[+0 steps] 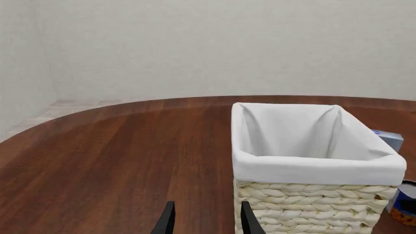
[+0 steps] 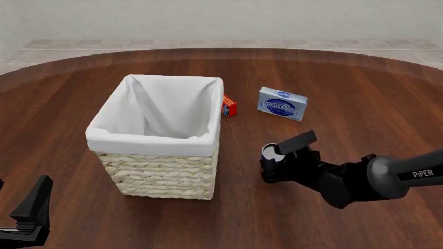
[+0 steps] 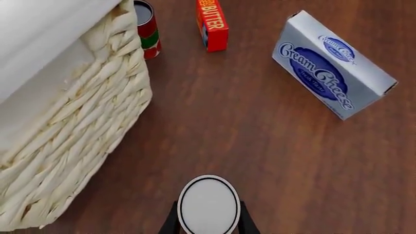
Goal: Pick up the alphabet soup and put it in the basket.
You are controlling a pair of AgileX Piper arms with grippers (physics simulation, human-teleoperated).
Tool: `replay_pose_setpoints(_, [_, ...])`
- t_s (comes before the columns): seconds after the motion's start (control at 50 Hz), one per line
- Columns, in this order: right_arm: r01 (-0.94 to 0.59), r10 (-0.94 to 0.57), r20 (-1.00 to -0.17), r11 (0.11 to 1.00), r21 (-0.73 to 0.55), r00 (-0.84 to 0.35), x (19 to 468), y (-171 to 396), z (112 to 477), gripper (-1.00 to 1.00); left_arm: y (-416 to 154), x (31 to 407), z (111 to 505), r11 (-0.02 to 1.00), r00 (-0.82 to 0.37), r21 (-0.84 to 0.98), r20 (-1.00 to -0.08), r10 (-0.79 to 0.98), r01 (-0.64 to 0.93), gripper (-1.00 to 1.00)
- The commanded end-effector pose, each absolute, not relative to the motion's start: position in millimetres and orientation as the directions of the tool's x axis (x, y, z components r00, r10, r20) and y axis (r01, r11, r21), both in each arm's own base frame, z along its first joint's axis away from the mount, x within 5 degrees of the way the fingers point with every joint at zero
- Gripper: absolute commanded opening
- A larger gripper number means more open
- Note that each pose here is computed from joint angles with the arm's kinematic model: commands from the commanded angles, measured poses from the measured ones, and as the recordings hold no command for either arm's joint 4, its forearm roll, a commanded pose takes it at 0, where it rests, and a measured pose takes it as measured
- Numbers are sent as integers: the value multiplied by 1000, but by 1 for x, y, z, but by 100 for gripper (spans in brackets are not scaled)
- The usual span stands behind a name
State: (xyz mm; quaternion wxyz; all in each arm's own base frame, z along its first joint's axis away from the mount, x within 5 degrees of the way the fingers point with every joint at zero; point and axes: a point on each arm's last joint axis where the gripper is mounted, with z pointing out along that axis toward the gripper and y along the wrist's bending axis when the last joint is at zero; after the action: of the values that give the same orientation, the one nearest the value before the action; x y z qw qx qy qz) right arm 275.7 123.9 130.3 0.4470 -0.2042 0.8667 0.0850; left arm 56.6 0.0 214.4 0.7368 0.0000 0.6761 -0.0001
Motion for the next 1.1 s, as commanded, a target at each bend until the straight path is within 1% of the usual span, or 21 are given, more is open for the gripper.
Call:
replay_pose_setpoints(0.02, [-421, -265, -819, 906, -31, -509, 276, 121, 137, -100, 0, 57, 214, 1000, 86, 0, -996, 0, 0, 100])
replay_pose_setpoints(0.26, [-414, -267, -844, 908, -59, -465, 274, 113, 156, -100, 0, 57, 214, 1000, 86, 0, -996, 0, 0, 100])
replay_pose_setpoints(0.62, [-412, -265, -863, 908, -73, -431, 269, 109, 180, -100, 0, 57, 214, 1000, 86, 0, -996, 0, 0, 100])
replay_pose_setpoints(1.1, [-422, -255, -907, 901, -97, -336, 257, 107, 236, -100, 0, 57, 214, 1000, 86, 0, -996, 0, 0, 100])
